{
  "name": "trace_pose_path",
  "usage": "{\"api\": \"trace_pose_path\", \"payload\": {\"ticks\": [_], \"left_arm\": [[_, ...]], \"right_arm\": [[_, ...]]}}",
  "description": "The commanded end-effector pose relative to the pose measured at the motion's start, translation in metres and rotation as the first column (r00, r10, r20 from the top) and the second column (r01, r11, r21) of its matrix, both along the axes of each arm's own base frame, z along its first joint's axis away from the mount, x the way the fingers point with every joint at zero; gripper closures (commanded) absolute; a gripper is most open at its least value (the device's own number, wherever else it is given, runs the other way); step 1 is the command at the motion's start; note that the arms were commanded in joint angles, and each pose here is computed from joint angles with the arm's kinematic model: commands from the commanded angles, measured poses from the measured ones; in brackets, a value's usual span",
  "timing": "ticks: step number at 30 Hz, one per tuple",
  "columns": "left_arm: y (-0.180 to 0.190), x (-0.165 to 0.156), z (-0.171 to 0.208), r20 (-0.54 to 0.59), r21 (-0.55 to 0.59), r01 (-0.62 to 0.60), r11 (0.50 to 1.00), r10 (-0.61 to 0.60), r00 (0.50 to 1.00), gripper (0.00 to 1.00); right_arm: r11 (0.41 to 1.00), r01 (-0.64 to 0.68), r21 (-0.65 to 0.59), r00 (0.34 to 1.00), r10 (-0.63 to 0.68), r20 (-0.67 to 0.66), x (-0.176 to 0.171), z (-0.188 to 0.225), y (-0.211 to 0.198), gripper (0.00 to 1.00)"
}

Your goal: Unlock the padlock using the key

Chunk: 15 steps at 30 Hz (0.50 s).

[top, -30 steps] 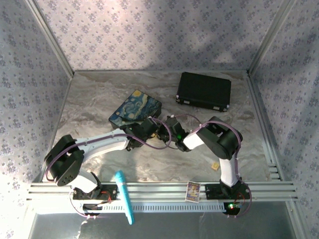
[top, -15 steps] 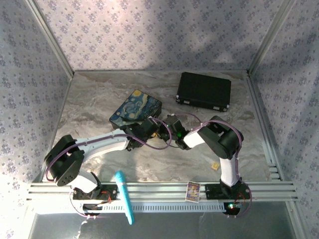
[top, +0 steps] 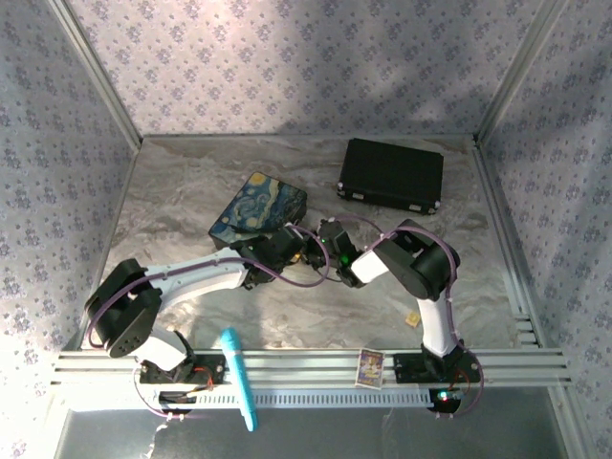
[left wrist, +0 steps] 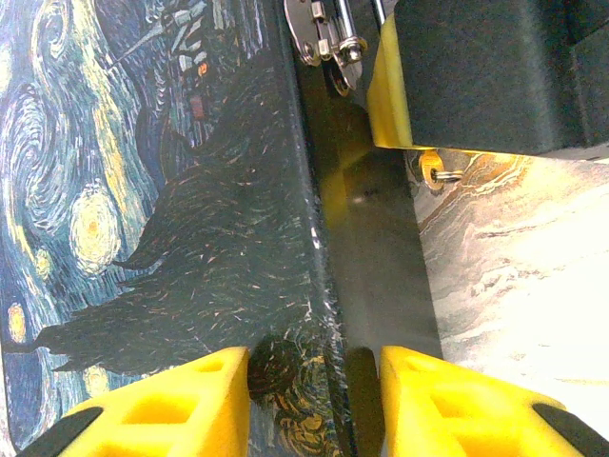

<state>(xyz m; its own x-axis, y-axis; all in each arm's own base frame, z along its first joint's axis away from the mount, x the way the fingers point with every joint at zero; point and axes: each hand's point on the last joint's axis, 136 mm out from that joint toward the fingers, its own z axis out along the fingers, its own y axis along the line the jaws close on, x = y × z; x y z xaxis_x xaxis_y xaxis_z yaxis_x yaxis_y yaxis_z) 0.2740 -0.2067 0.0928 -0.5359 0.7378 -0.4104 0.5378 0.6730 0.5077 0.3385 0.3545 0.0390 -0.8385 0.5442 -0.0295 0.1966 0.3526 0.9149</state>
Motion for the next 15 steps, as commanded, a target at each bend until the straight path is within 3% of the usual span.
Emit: {"api": "trace_pose_path", "payload": {"ticks": [1,4,7,12,15], "left_arm": [[0.028,-0.037,-0.043,-0.209,0.119,0.033,0.992,-0.008,0.978,0.63],[0.029,-0.036,-0.043,-0.209,0.118,0.022,0.993,0.003,0.978,0.63],[0.028,-0.037,-0.043,-0.212,0.115,0.025,0.993,0.0,0.977,0.63],[0.03,-0.037,-0.046,-0.222,0.129,0.028,0.991,0.002,0.975,0.63],[0.03,-0.037,-0.047,-0.226,0.136,0.027,0.99,0.004,0.974,0.63]], "right_arm": [[0.957,0.159,-0.242,0.972,-0.195,-0.134,0.005,-0.064,-0.066,0.99],[0.935,0.151,-0.32,0.975,-0.194,-0.105,0.004,-0.056,-0.076,0.99],[0.932,0.168,-0.32,0.972,-0.211,-0.103,0.01,-0.055,-0.081,0.99],[0.958,0.221,-0.183,0.957,-0.249,-0.147,0.023,-0.058,-0.072,0.99],[0.961,0.224,-0.161,0.955,-0.249,-0.161,0.023,-0.059,-0.07,1.0]]}}
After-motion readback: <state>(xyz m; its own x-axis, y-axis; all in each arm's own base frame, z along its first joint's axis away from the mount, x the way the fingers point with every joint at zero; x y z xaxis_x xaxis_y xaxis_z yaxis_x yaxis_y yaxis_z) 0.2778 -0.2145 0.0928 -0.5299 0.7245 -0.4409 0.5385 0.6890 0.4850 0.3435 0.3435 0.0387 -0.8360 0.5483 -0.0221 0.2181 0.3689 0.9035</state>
